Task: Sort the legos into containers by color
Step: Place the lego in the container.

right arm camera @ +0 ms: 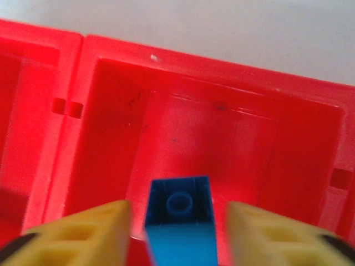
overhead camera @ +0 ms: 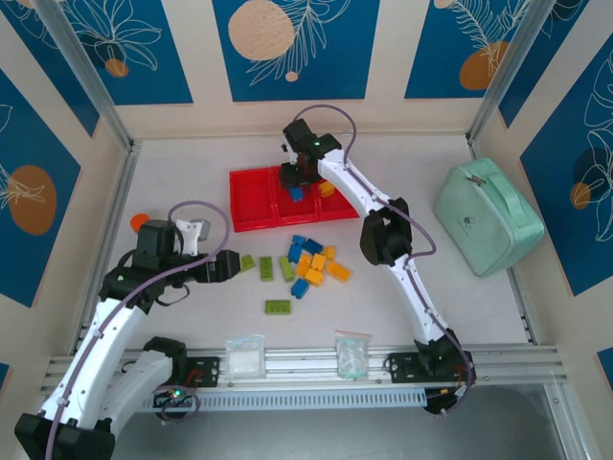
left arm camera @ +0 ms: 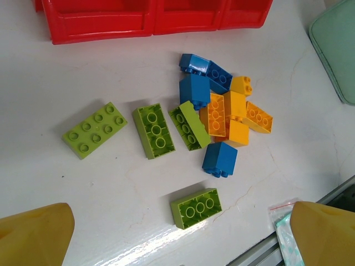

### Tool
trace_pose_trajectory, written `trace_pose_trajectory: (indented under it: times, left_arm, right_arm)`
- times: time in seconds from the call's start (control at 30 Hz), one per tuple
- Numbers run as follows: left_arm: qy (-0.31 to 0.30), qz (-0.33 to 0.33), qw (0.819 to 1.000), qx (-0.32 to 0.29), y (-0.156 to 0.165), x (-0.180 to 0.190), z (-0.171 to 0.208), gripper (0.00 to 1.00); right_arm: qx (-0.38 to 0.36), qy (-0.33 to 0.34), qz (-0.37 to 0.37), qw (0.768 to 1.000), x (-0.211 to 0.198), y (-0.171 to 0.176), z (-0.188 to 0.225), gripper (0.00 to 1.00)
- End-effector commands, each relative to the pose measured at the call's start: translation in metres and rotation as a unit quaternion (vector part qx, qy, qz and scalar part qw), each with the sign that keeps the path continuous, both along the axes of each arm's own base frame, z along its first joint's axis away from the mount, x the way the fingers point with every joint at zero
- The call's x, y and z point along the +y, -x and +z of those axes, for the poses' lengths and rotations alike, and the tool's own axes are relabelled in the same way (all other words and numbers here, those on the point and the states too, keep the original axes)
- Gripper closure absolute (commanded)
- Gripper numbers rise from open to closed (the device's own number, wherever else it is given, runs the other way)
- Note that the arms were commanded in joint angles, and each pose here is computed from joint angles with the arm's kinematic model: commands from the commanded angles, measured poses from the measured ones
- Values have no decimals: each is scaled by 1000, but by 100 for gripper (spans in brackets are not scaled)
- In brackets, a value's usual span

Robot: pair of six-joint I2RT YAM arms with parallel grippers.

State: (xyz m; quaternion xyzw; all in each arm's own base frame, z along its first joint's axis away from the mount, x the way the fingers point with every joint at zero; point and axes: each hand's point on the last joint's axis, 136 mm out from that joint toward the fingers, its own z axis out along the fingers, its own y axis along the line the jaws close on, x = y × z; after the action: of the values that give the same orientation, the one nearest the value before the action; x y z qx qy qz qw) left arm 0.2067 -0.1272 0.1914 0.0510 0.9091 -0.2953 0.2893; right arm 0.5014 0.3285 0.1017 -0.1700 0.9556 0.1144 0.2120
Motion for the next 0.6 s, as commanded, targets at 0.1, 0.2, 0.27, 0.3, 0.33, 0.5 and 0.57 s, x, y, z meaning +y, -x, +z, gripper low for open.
trace_pose_trajectory:
  times: [0.1, 0.2, 0.27, 0.3, 0.33, 0.5, 0.57]
  left_arm:
    - [-4, -8, 1000, -6, 1, -2, 1, 0]
    - [-5, -6, 1000, -4, 1, -1, 1, 1]
    - [-5, -6, 1000, -5, 1, -1, 1, 1]
    - [-6, -5, 1000, -5, 1, -1, 1, 1]
    - [-6, -4, 1000, -6, 1, -1, 1, 1]
    - [-4, -7, 1000, -4, 2, -2, 1, 1]
    - [-3, -7, 1000, -5, 2, -2, 1, 1]
  right_arm:
    - [-25, -18, 8, 999, 4, 25, 64, 16]
    - [-22, -21, 7, 1000, -1, 46, 86, 13]
    - [-12, -24, 9, 1000, -6, 63, 96, 12]
    - [-8, -25, 6, 1000, -11, 73, 101, 11]
    - [0, -24, 3, 1000, -17, 83, 101, 11]
    - [22, -37, 8, 999, -46, 137, 102, 11]
    - [28, -52, 47, 997, -50, 164, 96, 11]
